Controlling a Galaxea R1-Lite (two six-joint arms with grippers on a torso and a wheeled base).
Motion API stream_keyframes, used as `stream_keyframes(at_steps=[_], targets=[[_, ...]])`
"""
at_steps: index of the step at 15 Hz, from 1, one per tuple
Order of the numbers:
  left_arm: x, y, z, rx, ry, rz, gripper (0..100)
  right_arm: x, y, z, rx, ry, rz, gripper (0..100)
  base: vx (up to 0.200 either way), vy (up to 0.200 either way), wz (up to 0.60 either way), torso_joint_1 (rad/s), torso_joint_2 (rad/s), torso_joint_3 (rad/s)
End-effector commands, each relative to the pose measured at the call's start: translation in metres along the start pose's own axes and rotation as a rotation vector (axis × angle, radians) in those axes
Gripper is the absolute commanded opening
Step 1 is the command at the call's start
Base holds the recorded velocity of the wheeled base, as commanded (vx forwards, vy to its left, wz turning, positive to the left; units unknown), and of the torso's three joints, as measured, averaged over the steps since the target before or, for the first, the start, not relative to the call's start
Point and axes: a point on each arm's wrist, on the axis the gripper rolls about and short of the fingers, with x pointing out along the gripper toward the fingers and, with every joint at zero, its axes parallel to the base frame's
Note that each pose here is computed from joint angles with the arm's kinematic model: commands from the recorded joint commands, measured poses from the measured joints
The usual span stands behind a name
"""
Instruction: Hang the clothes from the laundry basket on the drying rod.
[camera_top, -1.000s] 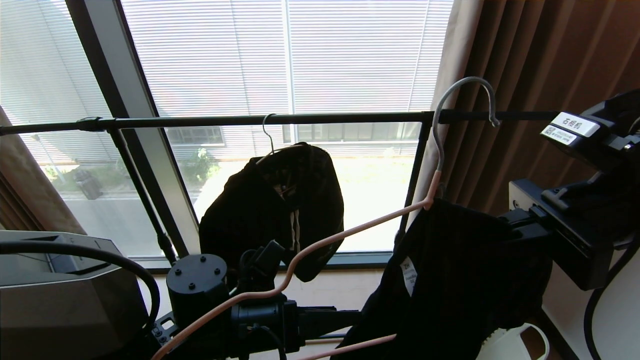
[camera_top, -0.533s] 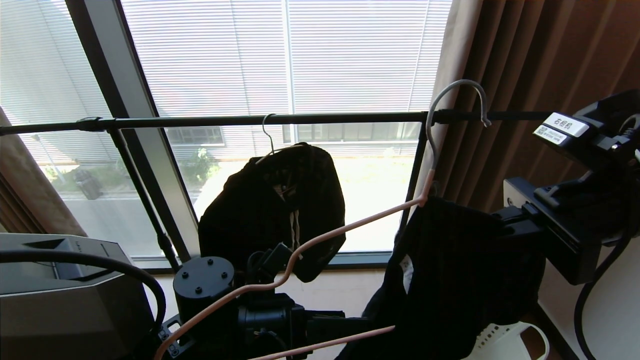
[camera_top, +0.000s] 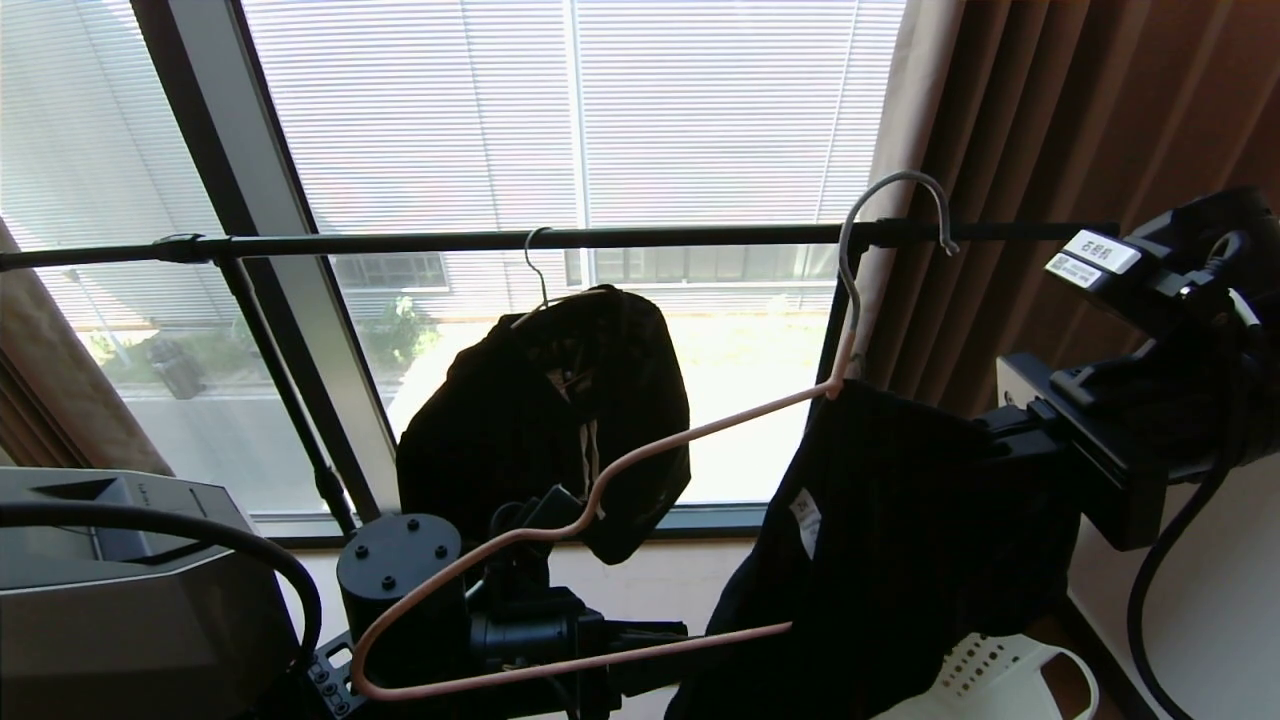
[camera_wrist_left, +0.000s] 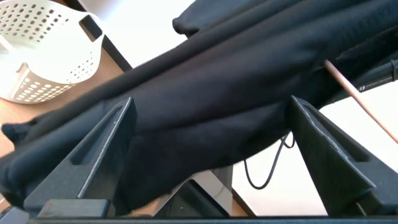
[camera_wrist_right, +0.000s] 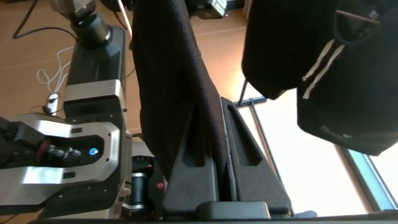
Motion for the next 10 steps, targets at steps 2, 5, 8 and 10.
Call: stream_keyframes(at_steps=[2,5,8,10], targets=[[0.000,-0.001,0.001,0.003,-0.004,-0.003,100,0.000,-0.003,-0.002,0.002,-0.002,-0.006,0,0.000,0.000,0.00,0.000,0.00,0.000],[0.003,-0.001,0.002,0.008,-0.002,-0.010,100,0.002,-0.002,-0.001,0.002,0.000,0.002,0,0.000,0.000,0.00,0.000,0.00,0.000],[0.007,0.004,0.002,0.003,0.002,-0.006,100,0.002,0.000,-0.001,-0.001,-0.001,0.007,0,0.000,0.000,0.00,0.000,0.00,0.000],[0.010,0.006,0.003,0.004,0.000,-0.006,100,0.006,0.006,-0.001,-0.008,0.002,0.029,0,0.000,0.000,0.00,0.000,0.00,0.000]])
